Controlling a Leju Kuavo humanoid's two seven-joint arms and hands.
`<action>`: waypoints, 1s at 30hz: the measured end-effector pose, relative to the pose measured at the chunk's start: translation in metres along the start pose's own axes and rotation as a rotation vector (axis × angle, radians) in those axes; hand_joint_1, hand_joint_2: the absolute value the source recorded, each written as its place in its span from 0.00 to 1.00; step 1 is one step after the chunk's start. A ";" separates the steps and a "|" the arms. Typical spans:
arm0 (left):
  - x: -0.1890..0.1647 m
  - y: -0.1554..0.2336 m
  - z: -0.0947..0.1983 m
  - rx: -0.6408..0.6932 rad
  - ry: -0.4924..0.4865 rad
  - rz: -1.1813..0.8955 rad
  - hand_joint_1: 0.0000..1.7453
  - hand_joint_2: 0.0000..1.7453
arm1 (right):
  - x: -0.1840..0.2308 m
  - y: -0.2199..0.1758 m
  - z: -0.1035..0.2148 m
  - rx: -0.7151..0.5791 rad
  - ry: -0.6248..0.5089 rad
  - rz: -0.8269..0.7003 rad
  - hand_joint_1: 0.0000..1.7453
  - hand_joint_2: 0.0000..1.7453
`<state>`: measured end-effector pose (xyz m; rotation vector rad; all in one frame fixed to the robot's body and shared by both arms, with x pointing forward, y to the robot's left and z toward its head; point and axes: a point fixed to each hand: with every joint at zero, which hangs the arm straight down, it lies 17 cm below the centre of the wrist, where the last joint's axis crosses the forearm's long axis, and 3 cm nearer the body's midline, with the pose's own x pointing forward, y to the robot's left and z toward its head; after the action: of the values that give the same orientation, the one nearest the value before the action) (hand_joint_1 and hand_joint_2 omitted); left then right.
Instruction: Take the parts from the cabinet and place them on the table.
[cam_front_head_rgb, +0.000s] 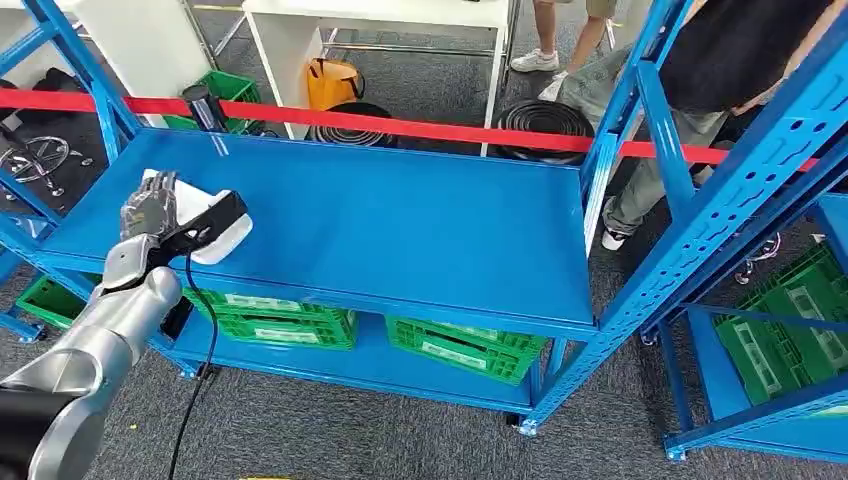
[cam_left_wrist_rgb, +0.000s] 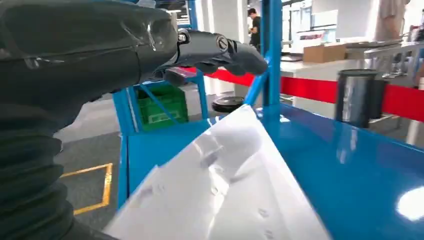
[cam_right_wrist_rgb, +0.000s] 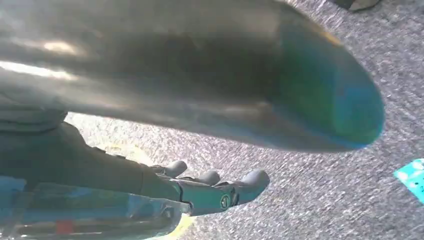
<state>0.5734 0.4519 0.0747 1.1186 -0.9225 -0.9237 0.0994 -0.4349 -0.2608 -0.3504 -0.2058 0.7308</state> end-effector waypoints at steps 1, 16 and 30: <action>0.001 -0.002 0.000 -0.013 -0.005 0.000 0.00 1.00 | 0.000 0.000 0.000 0.002 -0.001 0.000 0.00 0.00; 0.007 -0.010 0.000 -0.107 0.001 0.127 0.00 1.00 | 0.000 0.003 0.000 0.013 0.002 -0.016 0.00 0.00; 0.009 0.009 -0.006 -0.081 0.008 0.141 0.00 1.00 | 0.002 0.008 0.001 0.019 0.010 -0.015 0.00 0.00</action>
<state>0.5836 0.4468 0.0831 0.9753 -0.9372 -0.8329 0.0957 -0.4273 -0.2631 -0.3338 -0.1916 0.7156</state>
